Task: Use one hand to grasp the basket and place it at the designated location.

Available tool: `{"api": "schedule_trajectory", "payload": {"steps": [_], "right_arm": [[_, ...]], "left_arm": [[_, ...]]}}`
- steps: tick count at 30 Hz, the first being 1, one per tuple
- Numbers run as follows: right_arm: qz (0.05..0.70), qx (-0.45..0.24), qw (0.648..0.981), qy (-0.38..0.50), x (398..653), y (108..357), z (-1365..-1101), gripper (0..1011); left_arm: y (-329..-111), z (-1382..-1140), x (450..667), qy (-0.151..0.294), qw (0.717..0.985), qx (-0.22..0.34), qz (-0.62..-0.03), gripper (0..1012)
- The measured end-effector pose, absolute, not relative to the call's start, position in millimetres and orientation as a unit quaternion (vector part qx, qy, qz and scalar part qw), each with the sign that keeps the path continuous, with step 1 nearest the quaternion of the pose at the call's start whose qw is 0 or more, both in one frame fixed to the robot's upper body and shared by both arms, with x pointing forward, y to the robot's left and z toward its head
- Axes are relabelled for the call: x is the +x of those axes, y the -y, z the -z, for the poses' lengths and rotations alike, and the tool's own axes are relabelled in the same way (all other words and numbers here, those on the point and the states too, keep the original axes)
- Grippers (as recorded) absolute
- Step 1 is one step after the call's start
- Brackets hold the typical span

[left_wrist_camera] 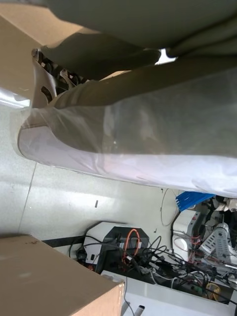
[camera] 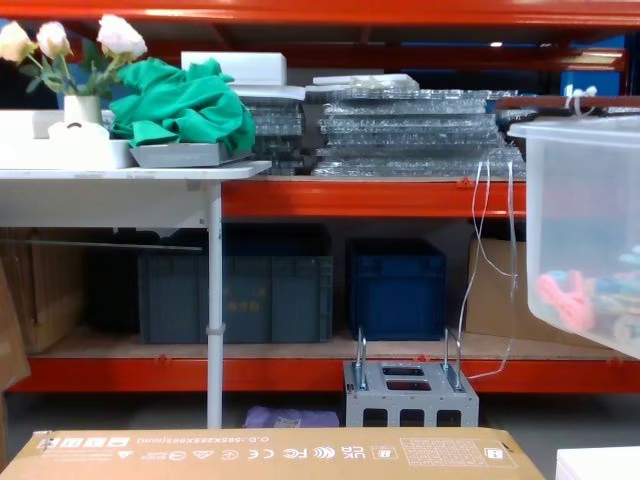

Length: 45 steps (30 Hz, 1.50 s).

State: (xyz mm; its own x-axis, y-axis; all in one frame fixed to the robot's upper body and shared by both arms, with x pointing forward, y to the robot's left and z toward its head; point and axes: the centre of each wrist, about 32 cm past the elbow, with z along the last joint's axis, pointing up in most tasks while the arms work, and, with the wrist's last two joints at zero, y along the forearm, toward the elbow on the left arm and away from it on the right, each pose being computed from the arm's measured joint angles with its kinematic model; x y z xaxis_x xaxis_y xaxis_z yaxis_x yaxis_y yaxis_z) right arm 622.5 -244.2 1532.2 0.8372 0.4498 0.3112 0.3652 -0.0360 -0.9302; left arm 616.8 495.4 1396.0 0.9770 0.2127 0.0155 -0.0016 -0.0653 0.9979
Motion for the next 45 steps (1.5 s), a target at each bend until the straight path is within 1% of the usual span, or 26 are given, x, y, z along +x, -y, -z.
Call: {"api": "schedule_trajectory", "payload": {"steps": [14, 31, 45], "right_arm": [[-0.053, -0.711, 0.630, 0.309, 618.5, 224.6, -1537.7, 226], [-0.082, -0.692, 0.634, 0.336, 613.0, 203.8, -1539.7, 227], [-0.109, -0.674, 0.630, 0.370, 604.6, 182.4, -1542.7, 227]], "left_arm": [[-495.4, -1396.1, 616.8, -0.073, 0.680, 0.726, -0.079, 0], [-495.4, -1396.1, 616.9, -0.073, 0.680, 0.726, -0.079, 0], [-495.3, -1396.1, 616.9, -0.073, 0.680, 0.726, -0.079, 0]]}}
